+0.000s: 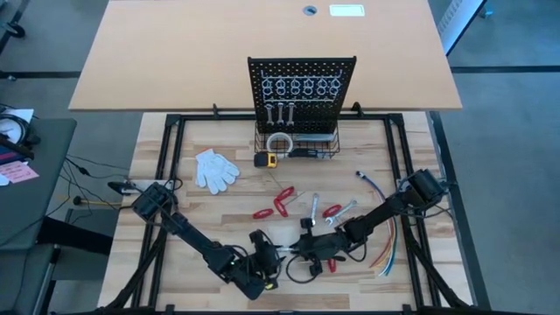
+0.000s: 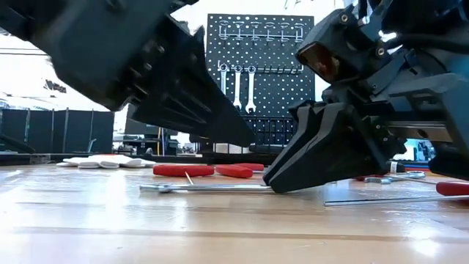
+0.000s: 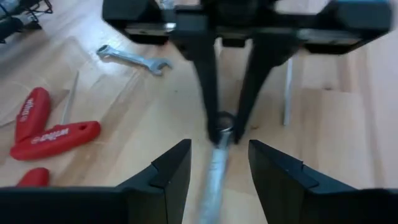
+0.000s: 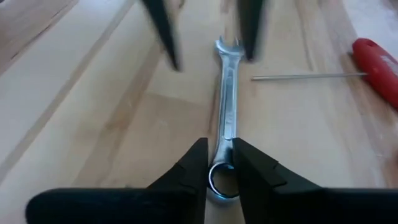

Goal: Hang tools onto peg board
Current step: Hang the silver wrench on the peg board

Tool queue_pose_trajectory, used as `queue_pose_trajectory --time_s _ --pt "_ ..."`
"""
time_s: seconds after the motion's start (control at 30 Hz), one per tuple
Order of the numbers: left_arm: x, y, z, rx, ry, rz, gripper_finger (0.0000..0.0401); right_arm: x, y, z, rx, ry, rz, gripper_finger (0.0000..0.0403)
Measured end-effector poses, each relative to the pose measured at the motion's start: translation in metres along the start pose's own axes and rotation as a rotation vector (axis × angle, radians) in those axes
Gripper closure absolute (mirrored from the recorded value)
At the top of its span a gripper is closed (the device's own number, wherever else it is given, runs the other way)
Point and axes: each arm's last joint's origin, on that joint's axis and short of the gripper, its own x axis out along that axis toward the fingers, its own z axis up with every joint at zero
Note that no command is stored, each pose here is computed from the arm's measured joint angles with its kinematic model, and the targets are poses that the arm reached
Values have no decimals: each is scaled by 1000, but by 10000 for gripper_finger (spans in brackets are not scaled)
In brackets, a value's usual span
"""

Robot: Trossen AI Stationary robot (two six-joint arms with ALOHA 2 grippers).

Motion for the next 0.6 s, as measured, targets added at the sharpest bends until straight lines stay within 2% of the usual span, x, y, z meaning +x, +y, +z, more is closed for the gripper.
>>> queue_pose_trajectory --time_s 0.1,0.3,0.6 --pt "0 3 -5 31 51 4 244 1 1 4 -14 27 -1 341" --pt "-2 8 -17 -17 176 -1 244 2 2 7 -20 49 0 350" --pt "-3 9 -20 -65 239 -41 244 2 2 7 -15 41 1 350"
